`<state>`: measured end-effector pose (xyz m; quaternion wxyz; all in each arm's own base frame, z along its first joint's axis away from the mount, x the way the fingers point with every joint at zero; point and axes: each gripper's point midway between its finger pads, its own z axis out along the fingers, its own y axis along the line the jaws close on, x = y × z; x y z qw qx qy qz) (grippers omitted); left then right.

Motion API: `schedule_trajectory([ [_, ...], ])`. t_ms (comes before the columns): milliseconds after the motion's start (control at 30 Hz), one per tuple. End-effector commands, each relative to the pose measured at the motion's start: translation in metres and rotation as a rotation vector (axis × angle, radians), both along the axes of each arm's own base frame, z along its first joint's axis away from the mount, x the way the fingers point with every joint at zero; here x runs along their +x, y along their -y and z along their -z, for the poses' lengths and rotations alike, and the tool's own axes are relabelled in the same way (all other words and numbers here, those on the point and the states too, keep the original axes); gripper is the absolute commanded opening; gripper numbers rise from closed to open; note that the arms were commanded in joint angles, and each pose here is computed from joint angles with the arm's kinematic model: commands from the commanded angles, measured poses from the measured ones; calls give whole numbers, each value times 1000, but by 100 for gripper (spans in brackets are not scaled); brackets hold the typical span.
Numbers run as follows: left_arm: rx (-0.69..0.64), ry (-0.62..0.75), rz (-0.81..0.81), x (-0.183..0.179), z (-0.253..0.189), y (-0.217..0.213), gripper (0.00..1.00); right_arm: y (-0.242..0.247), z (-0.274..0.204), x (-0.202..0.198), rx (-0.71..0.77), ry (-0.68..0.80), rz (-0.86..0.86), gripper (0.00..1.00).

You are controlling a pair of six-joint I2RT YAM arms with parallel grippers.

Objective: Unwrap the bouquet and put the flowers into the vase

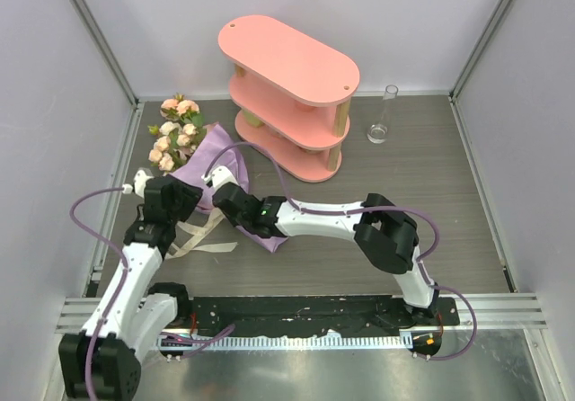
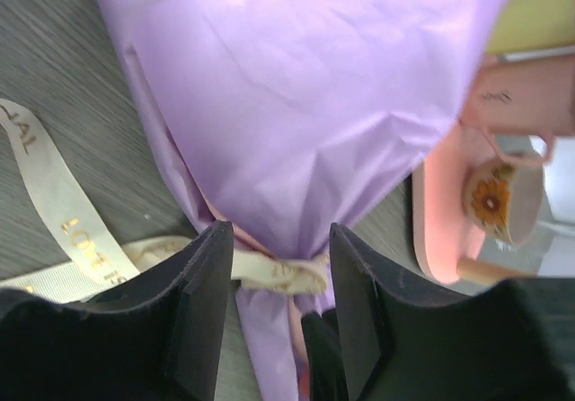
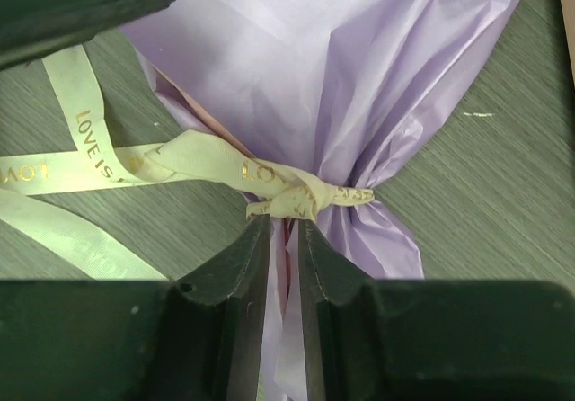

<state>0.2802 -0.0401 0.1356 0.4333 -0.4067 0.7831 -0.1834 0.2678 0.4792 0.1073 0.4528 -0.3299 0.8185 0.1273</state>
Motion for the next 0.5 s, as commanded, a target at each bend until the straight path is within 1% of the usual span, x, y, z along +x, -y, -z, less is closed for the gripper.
schedule_trajectory([
  [0, -80, -61, 14, 25, 16, -6, 48, -16, -13, 6, 2, 70, -7, 25],
  [33, -111, -73, -17, 30, 21, -18, 47, -16, -12, 6, -10, 79, -15, 25],
  [100, -165, -92, 10, 38, 32, -14, 44, -17, -8, 7, -23, 92, -11, 25],
  [267, -197, -100, 21, 47, 41, -11, 42, -17, -3, 9, -57, 109, -7, 31],
  [333, -195, -96, 17, 46, 41, -12, 43, -17, 1, 10, -75, 122, 3, 34],
  [467, -182, -89, 4, 41, 40, -15, 43, -17, 11, 15, -115, 142, 17, 37],
])
